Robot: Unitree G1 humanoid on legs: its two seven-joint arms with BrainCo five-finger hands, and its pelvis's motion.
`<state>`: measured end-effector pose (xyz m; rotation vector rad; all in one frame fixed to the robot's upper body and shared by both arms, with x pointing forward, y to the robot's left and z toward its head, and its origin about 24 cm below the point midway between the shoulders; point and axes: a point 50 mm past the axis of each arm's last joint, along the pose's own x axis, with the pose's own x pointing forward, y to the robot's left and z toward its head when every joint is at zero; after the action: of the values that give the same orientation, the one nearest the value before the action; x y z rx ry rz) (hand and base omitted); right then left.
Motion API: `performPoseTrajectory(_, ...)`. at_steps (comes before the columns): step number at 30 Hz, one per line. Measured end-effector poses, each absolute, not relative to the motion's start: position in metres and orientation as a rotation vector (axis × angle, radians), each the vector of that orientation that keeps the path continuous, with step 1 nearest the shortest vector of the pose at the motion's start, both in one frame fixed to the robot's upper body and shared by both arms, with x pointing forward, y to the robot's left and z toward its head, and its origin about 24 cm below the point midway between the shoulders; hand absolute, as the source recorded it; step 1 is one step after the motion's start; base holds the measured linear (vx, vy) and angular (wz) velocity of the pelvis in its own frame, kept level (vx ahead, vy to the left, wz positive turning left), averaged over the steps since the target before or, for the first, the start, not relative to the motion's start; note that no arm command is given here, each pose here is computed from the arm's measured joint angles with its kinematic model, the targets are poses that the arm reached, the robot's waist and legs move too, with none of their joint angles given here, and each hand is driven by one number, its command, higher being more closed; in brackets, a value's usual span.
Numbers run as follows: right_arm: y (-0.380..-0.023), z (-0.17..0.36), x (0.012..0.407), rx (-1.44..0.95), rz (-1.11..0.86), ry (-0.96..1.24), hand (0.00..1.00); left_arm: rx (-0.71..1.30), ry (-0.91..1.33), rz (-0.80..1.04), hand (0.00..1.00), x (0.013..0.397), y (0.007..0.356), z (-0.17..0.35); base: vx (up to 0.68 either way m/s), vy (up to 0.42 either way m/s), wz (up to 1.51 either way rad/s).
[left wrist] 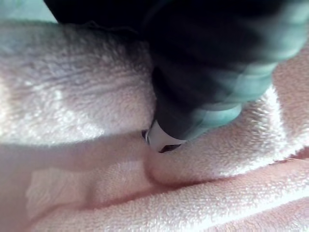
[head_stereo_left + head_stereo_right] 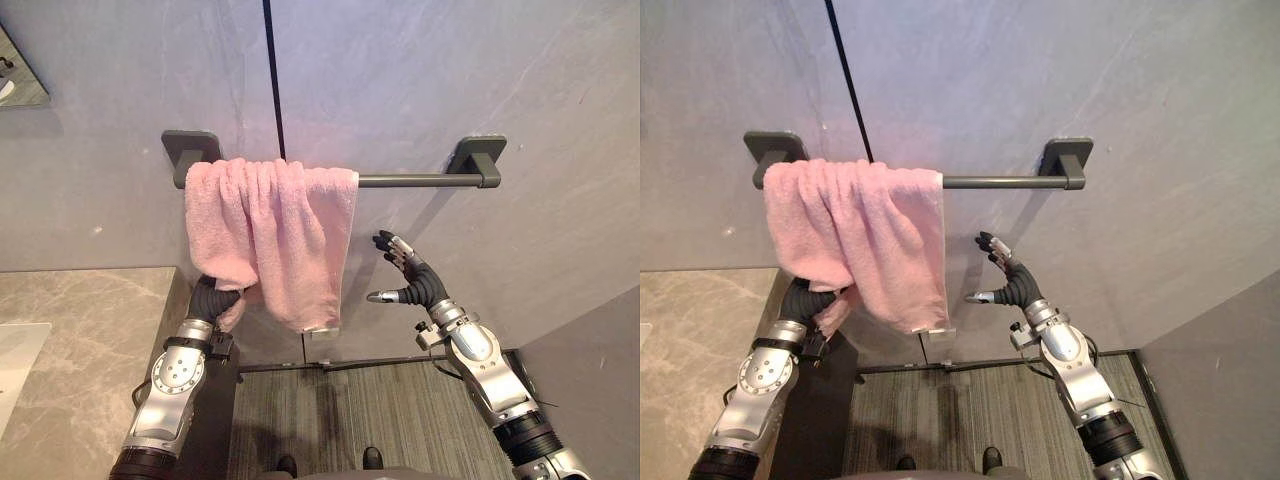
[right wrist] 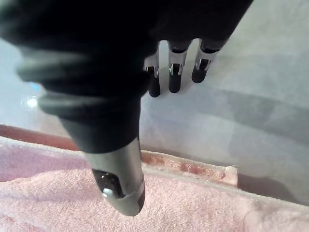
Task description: Organize washtable
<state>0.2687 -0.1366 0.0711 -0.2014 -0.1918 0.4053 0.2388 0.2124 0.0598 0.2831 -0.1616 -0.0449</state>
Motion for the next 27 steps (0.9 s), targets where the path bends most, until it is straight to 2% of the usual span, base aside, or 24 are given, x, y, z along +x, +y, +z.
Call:
performPoseTrajectory(11, -0.113, 0.082, 0.284, -0.223, 0.485, -0.227, 0.0, 0.263, -0.157, -0.07, 1.0, 0.239, 0.206, 0.058, -0.04, -0.017, 0.11)
performPoseTrajectory(12, -0.11, 0.082, 0.285, -0.224, 0.497, -0.229, 1.0, 0.262, -0.157, -0.07, 1.0, 0.239, 0.206, 0.058, -0.03, -0.006, 0.02)
performPoseTrajectory(27, -0.094, 0.09, 0.295, -0.174, 0.52, -0.25, 1.0, 0.241, -0.175, -0.108, 1.0, 0.244, 0.197, 0.061, 0.0, -0.004, 0.02)
